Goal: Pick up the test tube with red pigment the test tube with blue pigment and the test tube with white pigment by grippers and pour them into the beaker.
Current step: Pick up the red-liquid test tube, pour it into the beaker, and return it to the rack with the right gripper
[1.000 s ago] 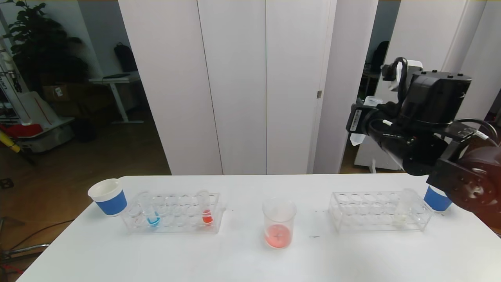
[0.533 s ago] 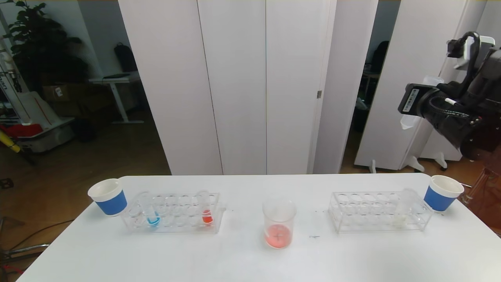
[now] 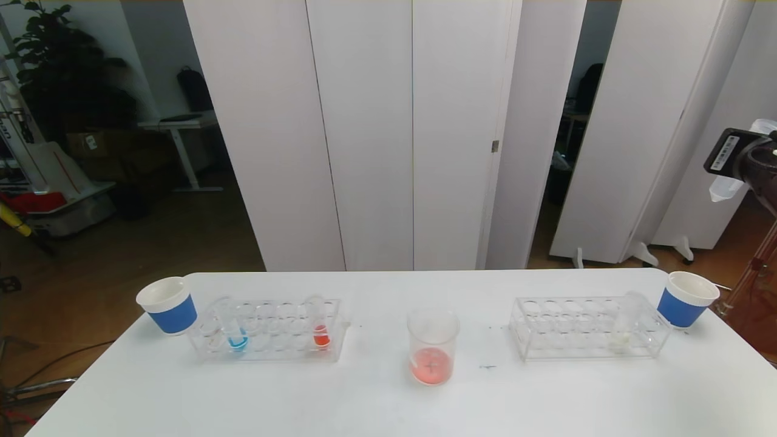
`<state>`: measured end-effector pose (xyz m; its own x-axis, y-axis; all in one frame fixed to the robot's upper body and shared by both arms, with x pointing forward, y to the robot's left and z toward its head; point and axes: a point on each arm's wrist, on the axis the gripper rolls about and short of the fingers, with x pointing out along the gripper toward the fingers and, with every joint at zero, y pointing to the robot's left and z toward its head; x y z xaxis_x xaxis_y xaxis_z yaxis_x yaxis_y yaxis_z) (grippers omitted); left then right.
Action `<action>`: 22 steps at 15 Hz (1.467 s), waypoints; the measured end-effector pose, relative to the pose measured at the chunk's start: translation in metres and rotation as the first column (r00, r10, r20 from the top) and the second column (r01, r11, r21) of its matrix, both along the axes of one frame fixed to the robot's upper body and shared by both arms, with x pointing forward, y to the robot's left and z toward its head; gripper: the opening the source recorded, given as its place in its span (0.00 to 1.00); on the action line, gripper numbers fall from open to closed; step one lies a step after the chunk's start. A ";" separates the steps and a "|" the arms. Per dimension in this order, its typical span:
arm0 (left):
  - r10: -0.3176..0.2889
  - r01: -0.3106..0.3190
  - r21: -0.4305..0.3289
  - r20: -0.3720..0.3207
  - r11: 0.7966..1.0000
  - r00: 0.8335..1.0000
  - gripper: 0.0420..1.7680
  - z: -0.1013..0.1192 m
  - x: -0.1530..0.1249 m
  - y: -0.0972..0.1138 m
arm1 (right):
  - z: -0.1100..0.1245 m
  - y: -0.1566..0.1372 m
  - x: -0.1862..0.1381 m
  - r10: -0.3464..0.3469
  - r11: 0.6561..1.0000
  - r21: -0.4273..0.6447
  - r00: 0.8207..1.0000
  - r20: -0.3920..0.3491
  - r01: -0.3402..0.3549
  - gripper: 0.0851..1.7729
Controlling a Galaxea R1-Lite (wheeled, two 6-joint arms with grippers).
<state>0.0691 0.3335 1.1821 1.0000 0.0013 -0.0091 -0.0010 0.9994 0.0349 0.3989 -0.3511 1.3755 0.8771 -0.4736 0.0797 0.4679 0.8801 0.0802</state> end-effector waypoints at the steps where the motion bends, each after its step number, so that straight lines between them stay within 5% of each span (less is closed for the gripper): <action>1: 0.000 0.000 0.000 0.000 1.000 1.000 0.99 0.000 0.000 0.000 | -0.003 -0.012 0.000 -0.023 1.000 0.000 1.000 -0.008 0.023 0.31; 8: 0.000 0.000 0.000 0.000 1.000 1.000 0.99 0.000 0.000 0.000 | -0.046 -0.076 0.008 -0.113 0.994 0.004 0.994 -0.006 0.113 0.31; 22: 0.000 0.000 0.000 0.000 1.000 1.000 0.99 0.000 0.000 0.000 | -0.153 -0.086 0.063 -0.104 0.991 0.075 0.986 -0.128 0.115 0.31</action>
<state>0.0691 0.3335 1.1821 1.0000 0.0013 -0.0089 -0.0010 0.9994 0.0349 0.4618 -0.4376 1.2230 0.8203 -0.5677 -0.0689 0.5718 0.8159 0.0853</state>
